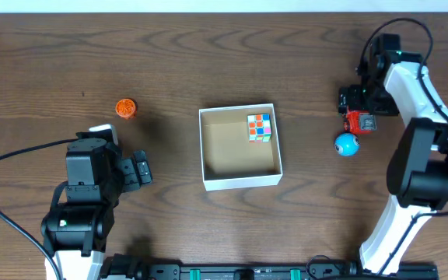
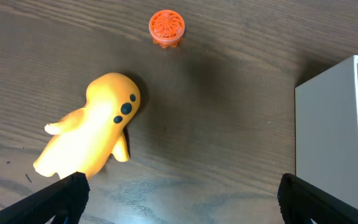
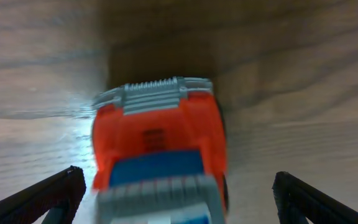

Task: Pack container
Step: 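Move the right gripper to the red toy truck and grasp it, then carry the red truck with the right gripper into the box, then lower the truck beside the cube and release it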

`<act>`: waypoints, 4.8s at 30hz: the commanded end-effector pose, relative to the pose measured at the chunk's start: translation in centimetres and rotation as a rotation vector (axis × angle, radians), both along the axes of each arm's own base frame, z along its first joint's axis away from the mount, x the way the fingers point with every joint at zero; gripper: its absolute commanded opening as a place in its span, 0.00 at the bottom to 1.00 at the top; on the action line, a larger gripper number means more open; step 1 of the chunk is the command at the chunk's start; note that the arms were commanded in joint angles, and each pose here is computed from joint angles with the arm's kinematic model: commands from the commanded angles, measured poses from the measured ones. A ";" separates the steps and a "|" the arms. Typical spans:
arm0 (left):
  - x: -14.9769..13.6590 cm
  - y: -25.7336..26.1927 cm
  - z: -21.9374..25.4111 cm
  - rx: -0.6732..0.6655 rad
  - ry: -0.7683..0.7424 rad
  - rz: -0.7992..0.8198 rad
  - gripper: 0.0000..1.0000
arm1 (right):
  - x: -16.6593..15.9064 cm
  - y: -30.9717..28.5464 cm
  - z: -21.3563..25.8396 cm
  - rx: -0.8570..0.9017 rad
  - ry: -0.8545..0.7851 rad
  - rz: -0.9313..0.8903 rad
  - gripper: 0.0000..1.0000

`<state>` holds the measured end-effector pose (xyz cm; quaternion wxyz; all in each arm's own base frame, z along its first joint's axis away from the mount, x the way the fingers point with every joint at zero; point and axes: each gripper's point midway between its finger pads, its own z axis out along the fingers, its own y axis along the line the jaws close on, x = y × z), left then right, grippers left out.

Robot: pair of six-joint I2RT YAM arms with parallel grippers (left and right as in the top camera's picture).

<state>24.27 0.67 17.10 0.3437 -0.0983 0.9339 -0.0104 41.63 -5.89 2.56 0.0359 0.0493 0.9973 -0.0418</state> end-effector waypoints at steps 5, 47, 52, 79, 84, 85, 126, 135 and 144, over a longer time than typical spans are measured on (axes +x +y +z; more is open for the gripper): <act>0.3 0.1 0.8 0.009 -0.019 -0.002 0.98 | -0.1 -0.2 -1.3 0.003 0.025 0.009 0.94; 0.3 0.1 0.8 0.009 -0.018 -0.002 0.98 | 0.3 2.9 12.2 -0.006 -0.266 0.023 0.01; 0.3 0.1 0.8 0.009 -0.018 -0.002 0.98 | -1.8 7.8 18.4 0.050 -0.399 0.039 0.01; 0.3 0.1 0.8 0.009 -0.018 -0.002 0.98 | -8.4 33.1 9.1 0.128 -0.244 0.207 0.01; 0.3 0.1 0.8 0.009 -0.018 -0.002 0.98 | -7.8 33.5 7.1 0.115 -0.226 0.206 0.02; 0.3 0.1 0.8 0.009 -0.018 -0.002 0.98 | -7.7 33.6 6.9 0.117 -0.227 0.205 0.03; 0.2 0.1 0.8 0.009 -0.017 -0.002 0.98 | -5.2 32.7 7.3 0.063 -0.320 0.188 0.71; 0.2 0.1 0.8 0.009 -0.017 -0.002 0.98 | -5.8 34.0 11.2 0.160 -0.363 0.312 0.23; 0.1 0.1 0.7 0.009 -0.010 -0.002 0.98 | -6.9 35.1 10.3 0.190 -0.313 0.362 0.10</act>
